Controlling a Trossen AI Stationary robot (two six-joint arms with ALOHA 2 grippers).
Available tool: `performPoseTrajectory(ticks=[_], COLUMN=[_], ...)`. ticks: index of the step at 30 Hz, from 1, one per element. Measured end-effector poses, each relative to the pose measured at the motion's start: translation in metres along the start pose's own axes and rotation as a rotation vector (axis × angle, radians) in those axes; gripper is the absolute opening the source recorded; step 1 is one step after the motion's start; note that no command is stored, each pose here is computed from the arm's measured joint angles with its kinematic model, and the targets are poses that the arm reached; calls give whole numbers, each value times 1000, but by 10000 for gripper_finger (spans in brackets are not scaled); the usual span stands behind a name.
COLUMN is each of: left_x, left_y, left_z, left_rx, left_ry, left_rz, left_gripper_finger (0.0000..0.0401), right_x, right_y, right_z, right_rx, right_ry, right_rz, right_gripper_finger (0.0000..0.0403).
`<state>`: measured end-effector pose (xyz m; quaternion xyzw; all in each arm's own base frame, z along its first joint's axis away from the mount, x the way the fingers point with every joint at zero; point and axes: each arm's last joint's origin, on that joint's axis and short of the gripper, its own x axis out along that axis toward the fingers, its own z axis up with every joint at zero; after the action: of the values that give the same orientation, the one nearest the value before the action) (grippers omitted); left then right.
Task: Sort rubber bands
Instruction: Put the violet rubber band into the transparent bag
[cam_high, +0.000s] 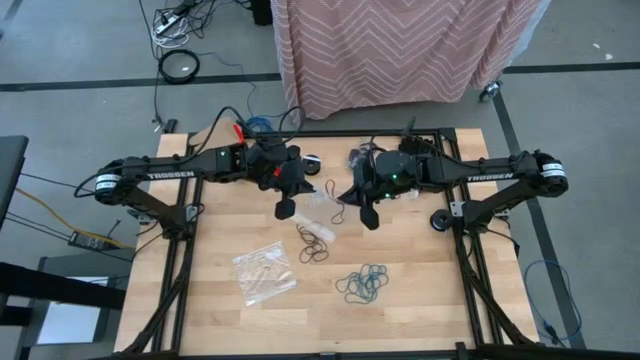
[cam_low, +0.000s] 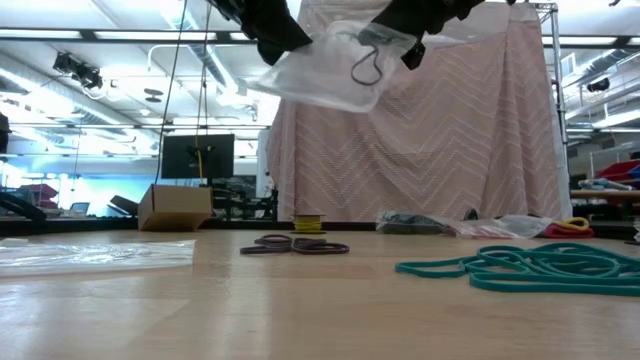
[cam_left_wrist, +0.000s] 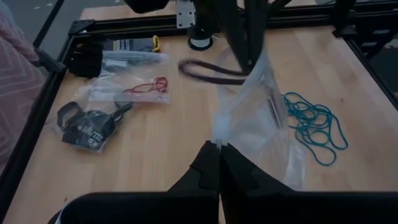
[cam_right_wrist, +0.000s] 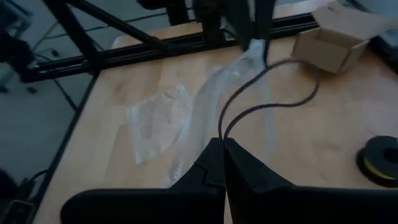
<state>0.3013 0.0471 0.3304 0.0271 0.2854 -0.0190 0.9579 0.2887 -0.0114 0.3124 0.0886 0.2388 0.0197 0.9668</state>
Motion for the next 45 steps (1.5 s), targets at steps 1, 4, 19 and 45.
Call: performPoseTrajectory(ticks=[1,4,19,45], left_x=[0,2,14,52], left_y=[0,0,-3,-14], left_z=[0,0,2,-10], left_rx=[0,2,28,31], left_ry=[0,-5,-44,19], left_rz=[0,-9,-96,-273], left_gripper_finger=[0,0,0,0], right_x=[0,0,50,70], right_y=[0,0,-7,-10], right_z=[0,-1,-16,-5], right_rx=[2,58,230,173], right_ry=[3,18,79,10], right_rz=[15,32,143,195], right_gripper_finger=[7,35,180,132])
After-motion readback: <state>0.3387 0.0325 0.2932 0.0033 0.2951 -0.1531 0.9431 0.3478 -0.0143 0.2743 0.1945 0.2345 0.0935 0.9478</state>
